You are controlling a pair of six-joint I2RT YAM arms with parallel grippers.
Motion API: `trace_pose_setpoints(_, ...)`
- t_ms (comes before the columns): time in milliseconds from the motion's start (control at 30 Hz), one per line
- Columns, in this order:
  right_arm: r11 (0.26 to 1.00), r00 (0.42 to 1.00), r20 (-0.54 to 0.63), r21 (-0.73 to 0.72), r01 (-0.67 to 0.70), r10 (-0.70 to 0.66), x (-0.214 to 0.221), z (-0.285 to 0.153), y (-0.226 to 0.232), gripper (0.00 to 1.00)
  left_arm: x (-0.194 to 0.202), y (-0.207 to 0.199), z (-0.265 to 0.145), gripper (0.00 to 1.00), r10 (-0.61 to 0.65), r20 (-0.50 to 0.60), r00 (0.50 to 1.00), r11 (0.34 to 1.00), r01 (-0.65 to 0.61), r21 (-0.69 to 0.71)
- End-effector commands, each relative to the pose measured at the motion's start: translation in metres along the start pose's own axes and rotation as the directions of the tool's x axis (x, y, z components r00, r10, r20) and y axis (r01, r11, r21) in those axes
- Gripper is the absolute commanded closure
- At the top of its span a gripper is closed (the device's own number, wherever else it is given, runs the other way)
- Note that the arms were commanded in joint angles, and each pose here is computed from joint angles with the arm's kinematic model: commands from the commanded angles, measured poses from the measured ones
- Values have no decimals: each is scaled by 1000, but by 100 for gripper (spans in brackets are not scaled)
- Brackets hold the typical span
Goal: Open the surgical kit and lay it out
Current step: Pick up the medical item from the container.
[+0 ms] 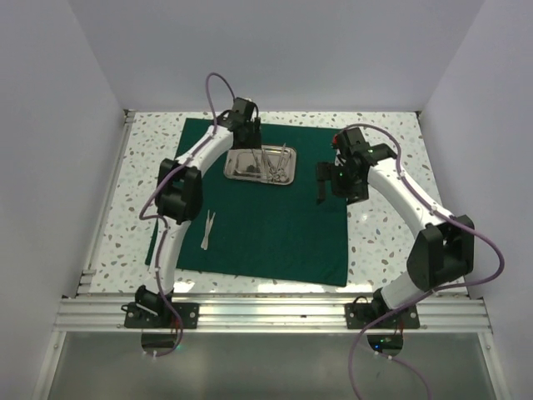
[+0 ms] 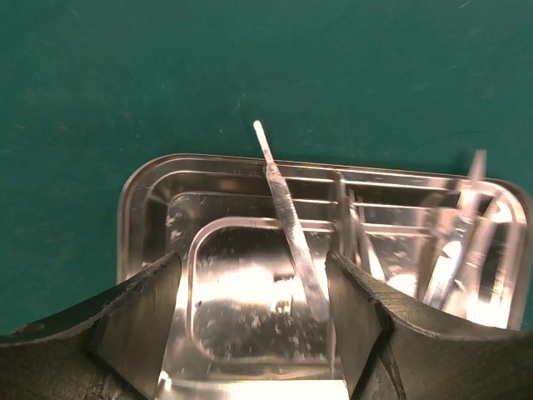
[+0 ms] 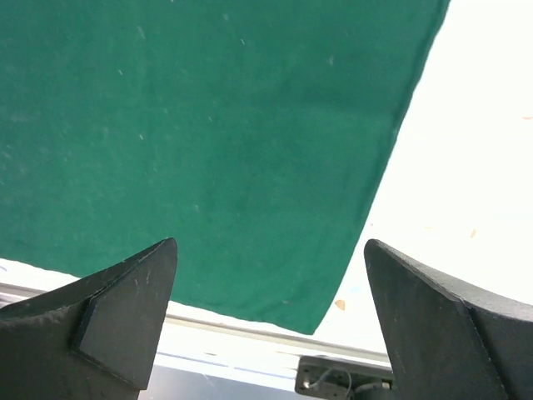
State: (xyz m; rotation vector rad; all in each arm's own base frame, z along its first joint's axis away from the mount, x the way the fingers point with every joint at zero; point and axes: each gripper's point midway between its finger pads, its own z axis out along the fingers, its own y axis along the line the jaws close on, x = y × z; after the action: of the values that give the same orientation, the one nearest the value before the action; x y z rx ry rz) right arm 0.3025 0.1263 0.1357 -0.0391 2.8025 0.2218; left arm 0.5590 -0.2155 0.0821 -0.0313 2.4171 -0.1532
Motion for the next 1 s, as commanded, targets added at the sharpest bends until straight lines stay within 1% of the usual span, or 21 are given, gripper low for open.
trace_pose_setpoints(0, 1000, 999, 36, 27, 4, -5, 8, -17, -10, 2, 0, -5, 9, 27, -24, -11, 1000, 1000, 24, -14)
trace_pose_setpoints(167, 999, 1000, 14, 42, 0, -1, 21, -18, -16, 2, 5, -12, 24, 29, -29, 7, 1000, 999, 30, -14)
trace_pose_setpoints(500, 998, 1000, 11, 59, 1, -2, 21, -16, -18, 2, 8, -29, 39, 30, 12, 31, 999, 1000, -12, -4)
trace_pose_setpoints(633, 998, 1000, 5, 62, 9, -10, 18, -13, -18, 2, 16, -22, 45, 30, 15, 16, 1000, 999, -14, -38)
trace_pose_setpoints(733, 998, 1000, 4, 65, 14, -14, 14, -12, -18, 2, 20, -12, 46, 33, 9, 10, 1000, 996, -8, -90)
trace_pose_setpoints(767, 998, 1000, 6, 67, 17, -17, 13, -12, -18, 2, 15, -12, 44, 33, 7, 29, 1000, 996, -4, -89)
trace_pose_setpoints(967, 998, 1000, -2, 66, 19, -19, 14, -9, -18, 2, 14, -6, 43, 34, 2, 40, 999, 992, 3, -128)
